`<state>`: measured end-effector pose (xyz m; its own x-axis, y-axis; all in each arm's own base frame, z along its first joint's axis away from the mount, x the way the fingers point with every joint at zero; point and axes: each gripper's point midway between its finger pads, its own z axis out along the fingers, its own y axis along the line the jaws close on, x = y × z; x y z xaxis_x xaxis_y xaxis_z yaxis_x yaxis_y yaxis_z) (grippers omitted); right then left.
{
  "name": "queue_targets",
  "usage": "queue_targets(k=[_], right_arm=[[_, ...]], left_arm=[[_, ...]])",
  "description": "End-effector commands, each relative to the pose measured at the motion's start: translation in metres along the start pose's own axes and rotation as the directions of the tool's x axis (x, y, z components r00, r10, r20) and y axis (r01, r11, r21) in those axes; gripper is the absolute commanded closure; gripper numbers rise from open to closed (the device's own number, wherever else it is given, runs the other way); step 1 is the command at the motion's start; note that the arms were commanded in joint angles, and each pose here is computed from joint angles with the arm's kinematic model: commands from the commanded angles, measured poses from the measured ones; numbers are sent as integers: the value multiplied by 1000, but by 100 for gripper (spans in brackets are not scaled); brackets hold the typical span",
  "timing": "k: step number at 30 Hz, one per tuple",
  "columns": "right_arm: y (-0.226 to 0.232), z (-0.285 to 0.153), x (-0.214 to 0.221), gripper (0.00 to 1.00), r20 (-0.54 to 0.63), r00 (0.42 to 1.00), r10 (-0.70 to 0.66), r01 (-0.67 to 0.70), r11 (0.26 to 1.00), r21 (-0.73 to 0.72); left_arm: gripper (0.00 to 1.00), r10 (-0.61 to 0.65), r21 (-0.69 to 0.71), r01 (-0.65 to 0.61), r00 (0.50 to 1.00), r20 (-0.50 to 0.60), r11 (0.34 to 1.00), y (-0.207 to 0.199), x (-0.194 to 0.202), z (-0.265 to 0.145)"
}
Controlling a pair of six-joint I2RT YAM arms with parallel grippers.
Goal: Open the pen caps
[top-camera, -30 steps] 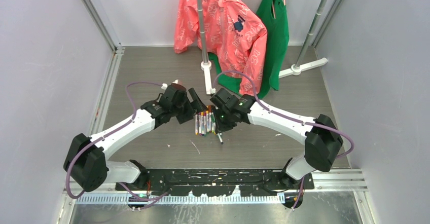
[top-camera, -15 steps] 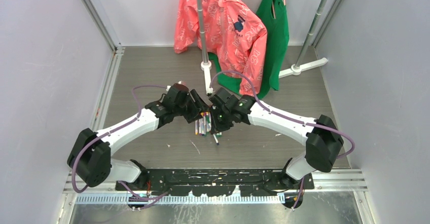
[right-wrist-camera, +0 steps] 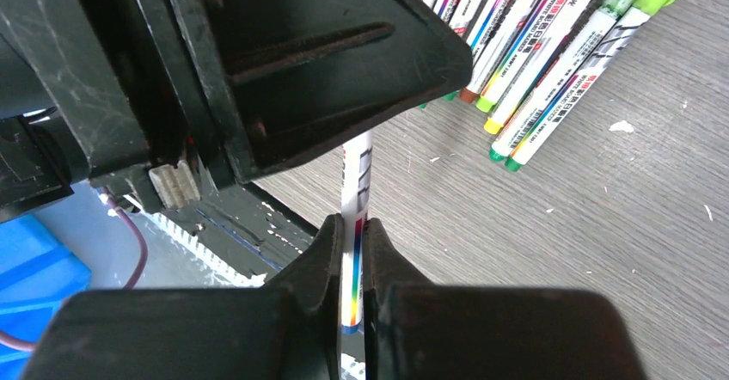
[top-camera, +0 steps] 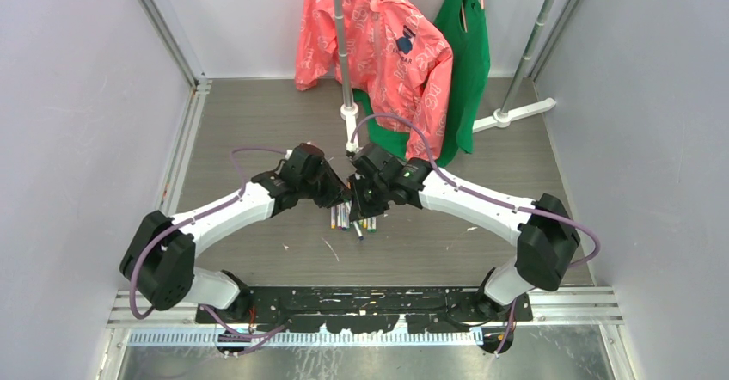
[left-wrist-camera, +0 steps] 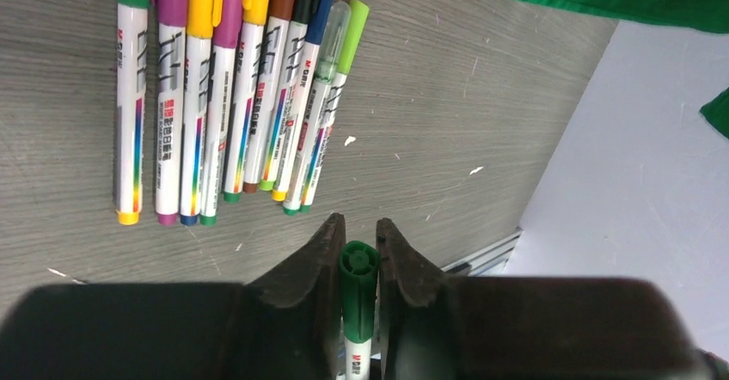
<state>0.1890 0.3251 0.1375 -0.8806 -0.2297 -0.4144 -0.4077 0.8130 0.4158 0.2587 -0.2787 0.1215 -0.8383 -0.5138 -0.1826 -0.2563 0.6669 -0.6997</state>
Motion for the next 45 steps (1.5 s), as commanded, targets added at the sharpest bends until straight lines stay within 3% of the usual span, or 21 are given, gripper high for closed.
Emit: queue_targets(k=[1,2,10,17,24,27,32,40,45], right_arm=[[14,-3,-15,99,48,999,-13,16,999,-51],[14,-2,-16,99,49,999,-13,16,999,-50],[14,3,-14,98,51,999,-14,17,998,-63],[17,14,-15,76,39,999,0,3,997,-75],[17,23,-15,72,30,999,13,-11,997,-75],[16,24,-14,77,32,999,20,-17,997,-73],[10,21,-12,98,38,999,24,-22,998,-53],[-4,10,15,99,10,999,32,-32,999,-40],[-18,3,41,99,-19,999,36,-37,999,-32]], left_arm=[[93,2,43,-1,1000,-22,999,-19,1,-1],[99,2,44,0,1000,-25,999,-20,1,-1],[100,11,61,-10,1000,-10,998,-24,-1,-8],[100,23,110,-21,1000,-13,994,-34,0,-14],[100,23,132,-22,1000,-6,991,-38,-1,-19],[100,29,125,-29,1000,-5,992,-37,-1,-20],[100,15,72,-17,1000,26,997,-24,-5,-18],[100,-66,-32,73,980,187,997,-1,-35,-16],[100,-118,-27,129,959,259,991,-3,-67,-21]])
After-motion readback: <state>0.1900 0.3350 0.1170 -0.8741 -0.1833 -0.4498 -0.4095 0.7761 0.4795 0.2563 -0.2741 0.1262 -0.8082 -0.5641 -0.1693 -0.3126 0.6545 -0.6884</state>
